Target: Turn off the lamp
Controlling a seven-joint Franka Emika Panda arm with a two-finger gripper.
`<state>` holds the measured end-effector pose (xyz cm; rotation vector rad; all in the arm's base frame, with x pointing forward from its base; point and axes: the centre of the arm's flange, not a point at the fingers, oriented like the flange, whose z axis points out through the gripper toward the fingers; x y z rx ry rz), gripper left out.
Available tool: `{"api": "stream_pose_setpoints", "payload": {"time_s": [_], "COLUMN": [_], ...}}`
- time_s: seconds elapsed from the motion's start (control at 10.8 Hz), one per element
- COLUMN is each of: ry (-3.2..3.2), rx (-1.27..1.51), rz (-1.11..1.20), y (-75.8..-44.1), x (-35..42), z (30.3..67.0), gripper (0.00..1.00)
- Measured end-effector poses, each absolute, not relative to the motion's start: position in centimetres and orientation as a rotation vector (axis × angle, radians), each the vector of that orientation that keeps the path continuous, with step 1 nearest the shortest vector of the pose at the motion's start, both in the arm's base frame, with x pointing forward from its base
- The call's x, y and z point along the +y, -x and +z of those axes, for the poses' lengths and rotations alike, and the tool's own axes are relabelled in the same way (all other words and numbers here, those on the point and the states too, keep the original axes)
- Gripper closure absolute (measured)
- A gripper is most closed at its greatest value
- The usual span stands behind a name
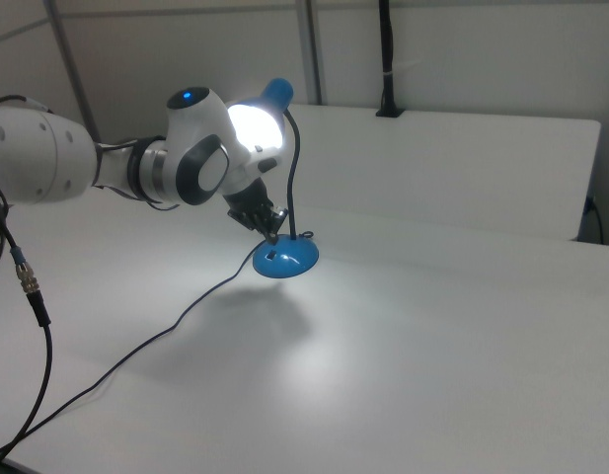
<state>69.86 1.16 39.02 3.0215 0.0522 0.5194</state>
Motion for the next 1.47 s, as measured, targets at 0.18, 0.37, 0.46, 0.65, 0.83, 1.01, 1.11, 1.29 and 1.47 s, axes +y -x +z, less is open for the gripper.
{"api": "stream_pose_setpoints", "payload": {"time_s": [0.18,0.37,0.46,0.65,0.83,1.01,1.11,1.29,1.47], "ry": [-3.020,-3.019,-3.018,-3.022,-3.024,-3.021,-3.019,-3.018,-3.000], "rx": [0.059,0.072,0.078,0.098,0.126,0.133,0.137,0.142,0.172], "rz": [0.507,0.502,0.500,0.492,0.491,0.505,0.506,0.506,0.499], "y": [-70.4,-71.3,-71.7,-72.2,-72.4,-72.5,-72.5,-72.5,-72.4], "x": [1.3,1.8,2.1,3.0,4.4,4.7,4.8,4.9,5.1], "z": [36.9,35.5,35.0,34.1,33.1,33.1,33.1,33.0,32.9], "gripper": [0.99,0.99,0.99,0.99,0.99,0.99,0.99,0.99,0.99]}}
